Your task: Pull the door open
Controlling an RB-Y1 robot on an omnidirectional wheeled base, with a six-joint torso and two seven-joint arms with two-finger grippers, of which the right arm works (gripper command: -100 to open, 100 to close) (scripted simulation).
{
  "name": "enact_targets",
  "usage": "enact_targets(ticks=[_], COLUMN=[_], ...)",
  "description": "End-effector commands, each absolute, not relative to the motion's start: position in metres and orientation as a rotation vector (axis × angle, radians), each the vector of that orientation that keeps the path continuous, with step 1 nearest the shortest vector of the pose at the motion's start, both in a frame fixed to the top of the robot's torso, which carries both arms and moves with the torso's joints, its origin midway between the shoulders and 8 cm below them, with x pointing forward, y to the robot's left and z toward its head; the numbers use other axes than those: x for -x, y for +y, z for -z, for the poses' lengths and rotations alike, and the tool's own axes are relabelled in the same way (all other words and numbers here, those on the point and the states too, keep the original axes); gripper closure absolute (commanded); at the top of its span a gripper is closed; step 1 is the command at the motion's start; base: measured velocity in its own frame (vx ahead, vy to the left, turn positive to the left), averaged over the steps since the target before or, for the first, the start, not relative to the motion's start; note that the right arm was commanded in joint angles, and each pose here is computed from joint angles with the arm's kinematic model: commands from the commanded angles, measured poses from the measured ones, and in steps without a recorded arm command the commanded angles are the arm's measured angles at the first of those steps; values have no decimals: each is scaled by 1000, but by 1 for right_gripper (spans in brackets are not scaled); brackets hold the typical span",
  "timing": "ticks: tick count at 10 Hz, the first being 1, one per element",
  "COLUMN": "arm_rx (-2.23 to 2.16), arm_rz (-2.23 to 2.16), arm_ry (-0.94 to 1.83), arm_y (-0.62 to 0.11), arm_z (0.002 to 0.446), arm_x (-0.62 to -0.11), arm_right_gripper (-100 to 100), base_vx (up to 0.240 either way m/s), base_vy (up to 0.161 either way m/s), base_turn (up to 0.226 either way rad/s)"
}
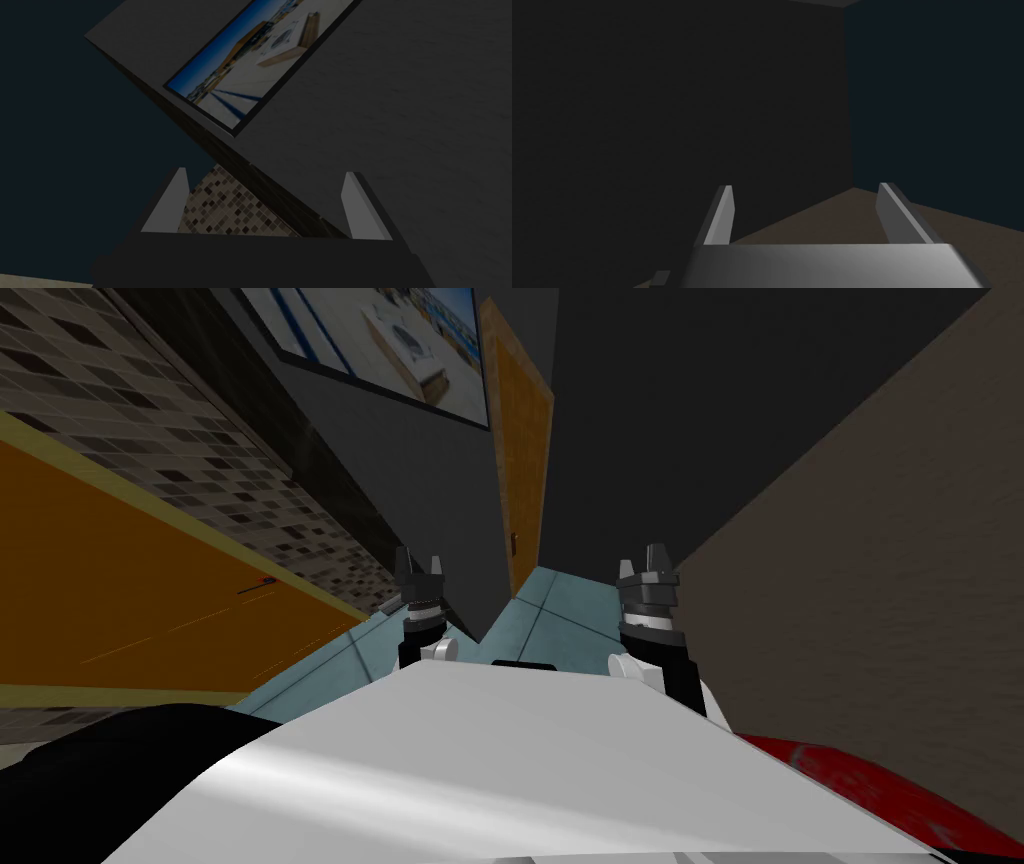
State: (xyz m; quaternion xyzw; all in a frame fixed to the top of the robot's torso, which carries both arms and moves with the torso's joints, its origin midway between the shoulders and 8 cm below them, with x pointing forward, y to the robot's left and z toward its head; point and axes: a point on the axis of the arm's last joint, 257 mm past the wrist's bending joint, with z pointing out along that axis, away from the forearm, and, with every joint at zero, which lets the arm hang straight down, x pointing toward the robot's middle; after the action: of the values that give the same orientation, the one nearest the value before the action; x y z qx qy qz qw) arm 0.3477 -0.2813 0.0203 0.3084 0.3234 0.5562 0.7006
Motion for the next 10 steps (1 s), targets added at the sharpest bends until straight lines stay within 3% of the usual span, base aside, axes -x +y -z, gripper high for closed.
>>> enact_targets(ticks=[1, 10], arm_rx=[-674, -589], arm_rz=[-1214, -1077], arm_ry=[752, 917], arm_y=[-277, -252], arm_z=[-11, 38], arm_x=[-355, -395], arm_right_gripper=[-100, -100], base_vx=[131, 165], base_vy=[-13, -67], base_turn=[137, 115])
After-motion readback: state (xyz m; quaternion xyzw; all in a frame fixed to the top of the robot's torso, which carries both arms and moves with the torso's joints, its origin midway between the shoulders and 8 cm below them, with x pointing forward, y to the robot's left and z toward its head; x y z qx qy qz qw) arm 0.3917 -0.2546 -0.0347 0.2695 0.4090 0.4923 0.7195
